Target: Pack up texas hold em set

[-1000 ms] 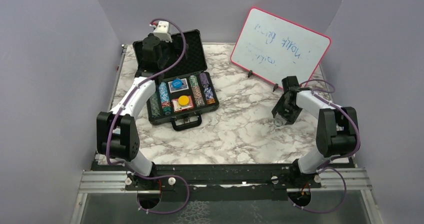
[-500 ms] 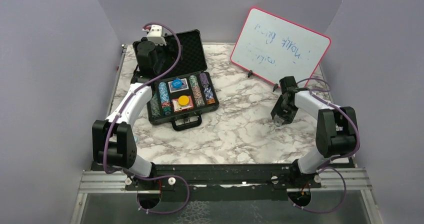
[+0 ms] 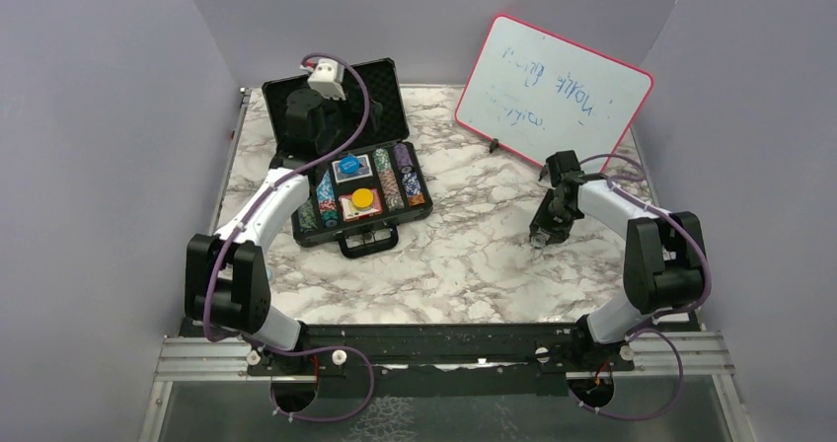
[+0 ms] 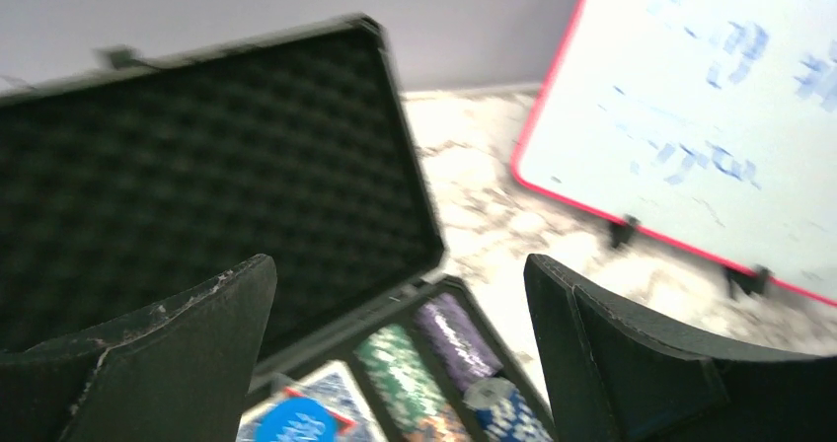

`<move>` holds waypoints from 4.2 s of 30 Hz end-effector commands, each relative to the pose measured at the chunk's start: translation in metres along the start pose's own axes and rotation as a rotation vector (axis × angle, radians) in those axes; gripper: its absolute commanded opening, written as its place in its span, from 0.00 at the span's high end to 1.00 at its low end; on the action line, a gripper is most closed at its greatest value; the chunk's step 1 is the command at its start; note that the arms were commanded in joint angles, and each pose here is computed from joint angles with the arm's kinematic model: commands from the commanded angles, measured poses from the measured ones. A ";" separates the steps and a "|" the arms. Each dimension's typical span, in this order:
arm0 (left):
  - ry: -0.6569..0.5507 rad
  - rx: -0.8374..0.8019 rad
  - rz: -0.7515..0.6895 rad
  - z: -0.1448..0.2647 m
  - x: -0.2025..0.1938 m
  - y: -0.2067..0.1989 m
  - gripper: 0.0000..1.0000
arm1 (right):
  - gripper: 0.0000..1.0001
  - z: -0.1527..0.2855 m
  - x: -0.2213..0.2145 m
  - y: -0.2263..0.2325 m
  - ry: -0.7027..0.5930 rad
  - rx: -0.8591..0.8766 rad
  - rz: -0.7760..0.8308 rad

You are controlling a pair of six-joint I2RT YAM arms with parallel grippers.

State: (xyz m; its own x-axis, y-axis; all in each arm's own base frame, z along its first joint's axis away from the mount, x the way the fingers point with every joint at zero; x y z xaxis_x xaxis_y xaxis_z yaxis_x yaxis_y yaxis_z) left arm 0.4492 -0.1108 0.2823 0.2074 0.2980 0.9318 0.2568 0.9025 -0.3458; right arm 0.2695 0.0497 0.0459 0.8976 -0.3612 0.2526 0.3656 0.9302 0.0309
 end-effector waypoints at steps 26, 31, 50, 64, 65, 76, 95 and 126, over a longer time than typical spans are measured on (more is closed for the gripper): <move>0.443 -0.715 0.186 -0.005 -0.208 -0.265 0.26 | 0.68 0.126 0.091 0.133 -0.264 0.815 -0.078; 0.423 -0.643 0.272 -0.024 -0.207 -0.267 0.38 | 0.68 0.124 0.090 0.133 -0.262 0.807 -0.046; 0.353 -0.559 0.264 -0.024 -0.194 -0.255 0.74 | 0.68 0.118 0.086 0.130 -0.257 0.798 -0.029; 0.320 -0.568 0.267 -0.017 -0.184 -0.255 0.82 | 0.68 0.111 0.081 0.128 -0.242 0.785 -0.025; 0.319 -0.574 0.266 -0.017 -0.183 -0.256 0.84 | 0.68 0.111 0.081 0.128 -0.242 0.783 -0.023; 0.283 -0.653 0.074 -0.009 -0.183 -0.250 1.00 | 0.32 0.108 0.085 0.118 -0.252 0.700 -0.023; 0.398 -0.658 -0.377 -0.018 -0.163 -0.137 1.00 | 0.25 0.081 0.079 0.089 -0.212 0.561 -0.066; 0.755 -0.378 -0.743 -0.027 -0.178 -0.032 0.82 | 0.26 0.067 0.085 0.083 -0.170 0.537 -0.081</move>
State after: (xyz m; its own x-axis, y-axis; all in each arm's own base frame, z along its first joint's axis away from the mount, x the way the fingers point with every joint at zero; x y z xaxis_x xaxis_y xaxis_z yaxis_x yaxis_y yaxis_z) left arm 0.4173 -0.2077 0.1174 0.3864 -0.6343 0.6696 0.8127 0.5774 0.0781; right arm 0.3579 0.1045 0.1348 0.8006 -0.4582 0.3862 0.2068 0.8161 0.5396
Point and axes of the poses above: each gripper's point midway between its finger pads, its own z axis back along the fingers, its own y axis along the line the jaws close on, x = y × z, the point moved 3 cm from there along z, back along the fingers, and after that the axes turned 8 degrees about z, right-handed, at the moved point
